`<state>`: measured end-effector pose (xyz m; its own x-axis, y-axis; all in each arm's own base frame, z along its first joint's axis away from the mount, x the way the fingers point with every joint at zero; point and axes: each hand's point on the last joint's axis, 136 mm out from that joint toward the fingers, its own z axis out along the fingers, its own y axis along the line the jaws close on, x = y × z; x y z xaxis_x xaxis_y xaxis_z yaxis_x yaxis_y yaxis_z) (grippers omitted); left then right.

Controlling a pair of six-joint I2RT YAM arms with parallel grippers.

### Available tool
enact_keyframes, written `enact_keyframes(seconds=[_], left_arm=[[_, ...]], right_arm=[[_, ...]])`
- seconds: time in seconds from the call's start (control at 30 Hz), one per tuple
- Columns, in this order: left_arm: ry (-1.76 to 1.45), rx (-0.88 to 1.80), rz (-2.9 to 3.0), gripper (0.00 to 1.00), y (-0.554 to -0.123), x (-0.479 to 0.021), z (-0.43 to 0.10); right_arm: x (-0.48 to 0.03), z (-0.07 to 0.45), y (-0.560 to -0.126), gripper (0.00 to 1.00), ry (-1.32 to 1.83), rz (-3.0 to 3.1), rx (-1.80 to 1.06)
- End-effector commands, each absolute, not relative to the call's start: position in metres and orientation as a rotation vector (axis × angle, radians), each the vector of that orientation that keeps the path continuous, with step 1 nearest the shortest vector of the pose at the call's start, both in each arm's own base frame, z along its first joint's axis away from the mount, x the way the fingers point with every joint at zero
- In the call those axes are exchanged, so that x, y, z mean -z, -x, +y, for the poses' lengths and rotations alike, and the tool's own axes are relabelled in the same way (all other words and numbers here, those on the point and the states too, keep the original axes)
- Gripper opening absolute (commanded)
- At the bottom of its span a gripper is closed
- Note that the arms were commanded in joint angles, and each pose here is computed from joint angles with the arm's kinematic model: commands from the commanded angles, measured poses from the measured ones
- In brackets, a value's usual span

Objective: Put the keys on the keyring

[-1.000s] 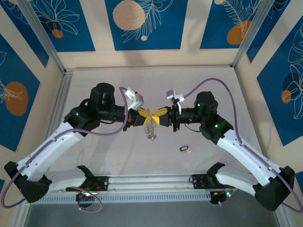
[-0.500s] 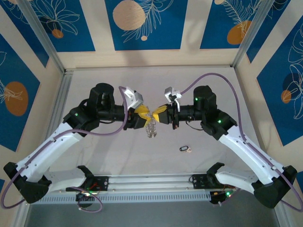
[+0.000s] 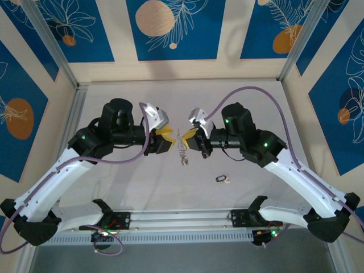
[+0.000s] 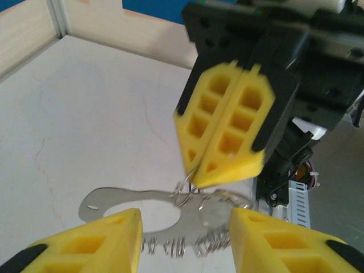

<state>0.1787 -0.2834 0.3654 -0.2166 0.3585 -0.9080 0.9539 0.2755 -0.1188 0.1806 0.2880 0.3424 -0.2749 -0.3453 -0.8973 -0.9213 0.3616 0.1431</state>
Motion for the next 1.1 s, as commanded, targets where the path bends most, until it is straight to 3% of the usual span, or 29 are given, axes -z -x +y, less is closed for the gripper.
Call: enact_keyframes(seconds=[0.0, 0.4, 0.63, 1.07], left_arm=[[-1.248, 0.949, 1.683, 0.42, -0.176, -0.373, -0.29], [-1.28, 0.886, 1.719, 0.36, -0.186, -0.349, -0.292], [-1.325, 0.892, 1.754, 0.22, -0.184, -0.334, -0.291], [-1.396, 0.958, 1.788, 0.25, -0.168, -0.322, -0.289]], right_arm=[[-0.349, 0.282, -0.189, 0.0, 1.104, 1.798, -0.753], [-0.357, 0.3, -0.16, 0.0, 1.251, 1.703, -0.814], [-0.354, 0.303, -0.152, 0.0, 1.308, 1.703, -0.815], [-0.357, 0.311, -0.151, 0.0, 1.343, 1.674, -0.842]])
